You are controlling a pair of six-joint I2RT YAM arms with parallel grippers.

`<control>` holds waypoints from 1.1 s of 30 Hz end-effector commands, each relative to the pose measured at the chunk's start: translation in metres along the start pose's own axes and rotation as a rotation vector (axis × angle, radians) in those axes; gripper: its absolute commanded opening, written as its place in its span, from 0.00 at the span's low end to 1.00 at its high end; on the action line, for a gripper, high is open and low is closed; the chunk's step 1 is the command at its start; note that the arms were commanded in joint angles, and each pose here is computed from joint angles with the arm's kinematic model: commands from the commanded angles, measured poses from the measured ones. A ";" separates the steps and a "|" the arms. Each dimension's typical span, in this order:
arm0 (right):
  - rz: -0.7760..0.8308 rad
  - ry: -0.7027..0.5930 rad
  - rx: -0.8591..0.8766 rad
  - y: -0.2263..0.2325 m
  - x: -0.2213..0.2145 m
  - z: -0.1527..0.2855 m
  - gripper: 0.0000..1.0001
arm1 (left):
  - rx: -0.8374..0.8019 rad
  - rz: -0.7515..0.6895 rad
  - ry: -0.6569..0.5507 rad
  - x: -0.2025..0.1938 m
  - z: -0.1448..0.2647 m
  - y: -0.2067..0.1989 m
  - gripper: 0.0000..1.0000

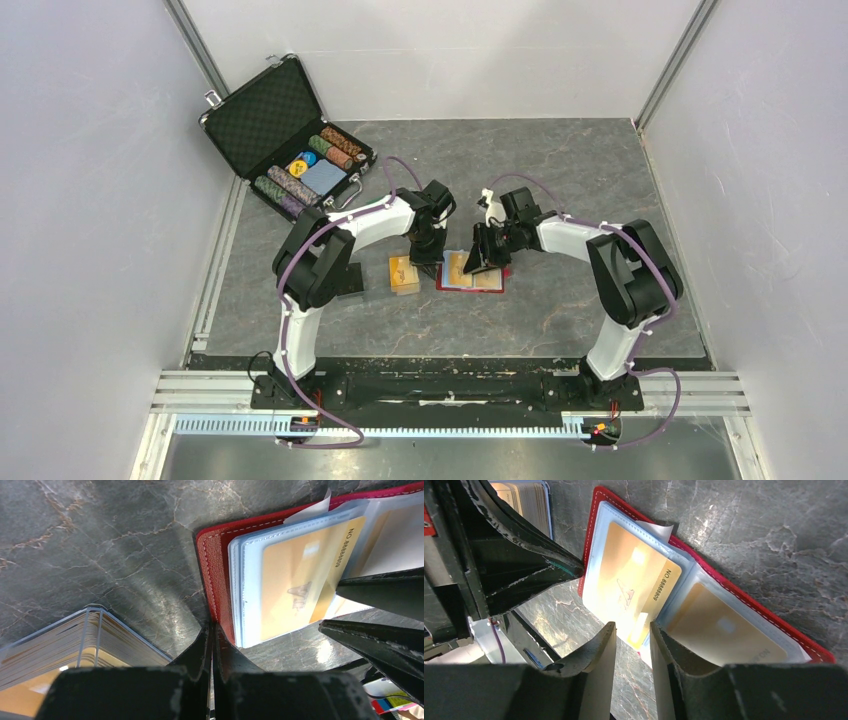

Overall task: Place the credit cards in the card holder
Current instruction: Insert the credit card into the card holder.

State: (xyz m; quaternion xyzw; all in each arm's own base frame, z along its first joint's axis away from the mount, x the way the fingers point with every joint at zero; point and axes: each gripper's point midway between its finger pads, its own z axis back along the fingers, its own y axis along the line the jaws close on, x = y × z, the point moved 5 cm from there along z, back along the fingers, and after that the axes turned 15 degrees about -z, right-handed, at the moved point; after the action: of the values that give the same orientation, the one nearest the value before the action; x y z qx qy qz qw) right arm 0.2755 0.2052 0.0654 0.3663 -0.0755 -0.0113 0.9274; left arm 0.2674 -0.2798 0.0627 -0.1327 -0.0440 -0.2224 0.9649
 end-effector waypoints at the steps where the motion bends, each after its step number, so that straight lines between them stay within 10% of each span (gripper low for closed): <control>1: 0.012 0.020 0.056 0.012 0.003 -0.008 0.32 | -0.040 -0.059 0.019 -0.001 -0.018 -0.008 0.02; 7: 0.017 0.015 0.124 0.029 0.007 -0.008 0.26 | -0.049 -0.067 -0.003 0.003 -0.011 -0.012 0.04; 12: 0.066 -0.030 0.091 0.035 0.013 0.006 0.29 | -0.023 -0.083 -0.096 0.015 0.016 -0.013 0.35; 19: 0.141 -0.082 0.050 0.040 0.022 0.024 0.35 | -0.167 -0.045 -0.226 0.034 0.053 -0.016 0.44; 33: 0.085 -0.051 -0.032 -0.007 0.017 0.013 0.00 | -0.362 0.121 -0.238 0.037 0.021 -0.015 0.44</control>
State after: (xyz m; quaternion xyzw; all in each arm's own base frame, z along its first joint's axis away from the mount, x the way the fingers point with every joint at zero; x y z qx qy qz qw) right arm 0.2956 0.1944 0.0883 0.3627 -0.1227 0.0095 0.9238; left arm 0.2915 -0.2924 0.0961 -0.3043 -0.1128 -0.1678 0.9309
